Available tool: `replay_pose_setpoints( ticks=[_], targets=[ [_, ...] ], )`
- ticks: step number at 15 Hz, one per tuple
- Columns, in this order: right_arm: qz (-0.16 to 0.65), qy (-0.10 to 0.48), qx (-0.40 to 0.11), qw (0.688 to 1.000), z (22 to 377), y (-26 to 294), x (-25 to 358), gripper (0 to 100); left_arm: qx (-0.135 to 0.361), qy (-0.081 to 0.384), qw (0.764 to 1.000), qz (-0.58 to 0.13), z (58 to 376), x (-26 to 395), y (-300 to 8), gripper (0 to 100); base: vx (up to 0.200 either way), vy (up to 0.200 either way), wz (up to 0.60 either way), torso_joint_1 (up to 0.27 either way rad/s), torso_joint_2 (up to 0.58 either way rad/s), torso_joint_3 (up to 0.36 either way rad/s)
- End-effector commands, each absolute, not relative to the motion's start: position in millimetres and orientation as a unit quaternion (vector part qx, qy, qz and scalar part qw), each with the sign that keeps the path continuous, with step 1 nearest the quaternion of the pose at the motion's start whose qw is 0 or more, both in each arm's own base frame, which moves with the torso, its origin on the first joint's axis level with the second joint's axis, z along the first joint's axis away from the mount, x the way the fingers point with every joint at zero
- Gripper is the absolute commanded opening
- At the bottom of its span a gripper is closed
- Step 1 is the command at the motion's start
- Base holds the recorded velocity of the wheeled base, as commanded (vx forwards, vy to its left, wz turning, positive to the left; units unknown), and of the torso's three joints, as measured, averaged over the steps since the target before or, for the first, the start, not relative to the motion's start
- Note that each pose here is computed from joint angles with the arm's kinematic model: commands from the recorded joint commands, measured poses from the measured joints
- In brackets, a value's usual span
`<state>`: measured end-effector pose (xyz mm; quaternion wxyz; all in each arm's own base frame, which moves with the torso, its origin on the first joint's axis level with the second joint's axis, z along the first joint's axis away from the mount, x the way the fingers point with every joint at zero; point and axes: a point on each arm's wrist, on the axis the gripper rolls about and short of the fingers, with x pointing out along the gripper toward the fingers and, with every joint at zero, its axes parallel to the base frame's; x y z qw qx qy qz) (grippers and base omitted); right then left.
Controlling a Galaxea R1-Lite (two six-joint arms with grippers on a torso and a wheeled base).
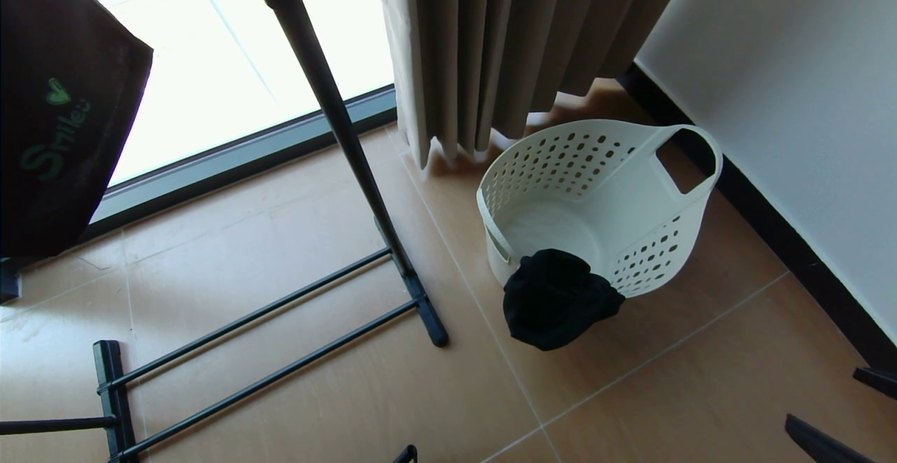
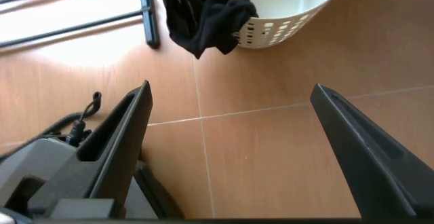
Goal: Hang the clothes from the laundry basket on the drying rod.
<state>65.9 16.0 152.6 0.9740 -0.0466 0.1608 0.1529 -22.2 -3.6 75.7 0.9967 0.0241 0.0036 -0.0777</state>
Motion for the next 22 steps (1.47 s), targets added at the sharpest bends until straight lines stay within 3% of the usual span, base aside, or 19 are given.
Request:
replay_pose_setpoints(
  ticks=[1, 13, 20, 22],
  targets=[
    [0.168, 0.217, -0.07, 0.959, 165, 30, 126, 100, 0.024, 0.003, 0.997, -0.077, 76, -22, -4, 100, 0.0, 0.0, 0.0, 0.0, 0.0, 0.0],
    [0.229, 0.213, -0.225, 0.923, 185, 78, 276, 100, 0.023, 0.003, 0.997, -0.076, 76, -22, -4, 100, 0.0, 0.0, 0.0, 0.0, 0.0, 0.0],
    [0.274, 0.19, -0.387, 0.86, 167, 89, 316, 100, 0.023, 0.003, 0.997, -0.075, 76, -22, -4, 100, 0.0, 0.0, 0.0, 0.0, 0.0, 0.0],
    [0.28, 0.194, -0.393, 0.854, 159, 96, 326, 100, 0.022, 0.003, 0.997, -0.074, 76, -22, -3, 100, 0.0, 0.0, 0.0, 0.0, 0.0, 0.0]
  ],
)
